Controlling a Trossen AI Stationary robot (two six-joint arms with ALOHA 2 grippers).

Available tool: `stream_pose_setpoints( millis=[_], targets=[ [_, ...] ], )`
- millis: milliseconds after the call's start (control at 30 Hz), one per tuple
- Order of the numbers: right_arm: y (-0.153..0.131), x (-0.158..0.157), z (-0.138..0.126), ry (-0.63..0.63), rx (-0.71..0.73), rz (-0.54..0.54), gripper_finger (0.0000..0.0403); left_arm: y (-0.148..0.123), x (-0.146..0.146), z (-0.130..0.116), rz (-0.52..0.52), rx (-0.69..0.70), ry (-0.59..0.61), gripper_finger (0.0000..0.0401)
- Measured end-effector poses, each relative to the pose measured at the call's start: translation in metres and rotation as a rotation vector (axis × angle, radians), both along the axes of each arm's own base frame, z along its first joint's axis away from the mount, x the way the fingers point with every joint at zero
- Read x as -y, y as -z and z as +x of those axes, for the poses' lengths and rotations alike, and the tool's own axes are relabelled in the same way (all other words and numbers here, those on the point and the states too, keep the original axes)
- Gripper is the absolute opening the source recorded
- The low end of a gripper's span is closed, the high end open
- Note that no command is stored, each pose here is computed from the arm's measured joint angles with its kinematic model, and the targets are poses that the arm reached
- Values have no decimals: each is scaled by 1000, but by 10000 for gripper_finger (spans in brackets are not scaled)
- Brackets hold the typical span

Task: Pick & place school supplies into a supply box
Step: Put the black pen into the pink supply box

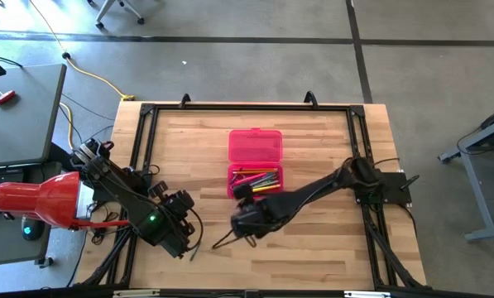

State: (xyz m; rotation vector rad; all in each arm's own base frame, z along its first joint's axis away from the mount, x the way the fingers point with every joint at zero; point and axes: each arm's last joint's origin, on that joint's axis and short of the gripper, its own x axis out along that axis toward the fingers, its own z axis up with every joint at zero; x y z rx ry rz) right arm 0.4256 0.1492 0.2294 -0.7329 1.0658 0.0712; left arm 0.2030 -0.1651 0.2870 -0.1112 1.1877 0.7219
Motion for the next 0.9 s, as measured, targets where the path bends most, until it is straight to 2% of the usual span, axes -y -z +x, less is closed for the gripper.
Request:
stream_pose_setpoints(
  millis=[67, 133, 300, 400, 500, 633, 900],
  targets=[
    [-10, 13, -6, 74, 15, -44, 22, 0, 0, 0, -2, 3, -3, 95],
    [-10, 30, -9, 153, 47, -29, 20, 0, 0, 0, -4, 12, -15, 95],
    [22, 77, -19, 281, 79, 126, 13, 0, 1, 1, -9, 19, -18, 95],
    [44, 94, -25, 297, 179, 240, 15, 0, 1, 3, 0, 57, -12, 95],
    [64, 106, -31, 305, 283, 293, 17, 0, 2, 4, 12, 80, 3, 95],
    [80, 118, -36, 325, 388, 320, 19, 0, 2, 5, 13, 87, 16, 95],
    [85, 122, -39, 325, 407, 319, 56, 0, 2, 5, 13, 87, 16, 95]
  ],
)
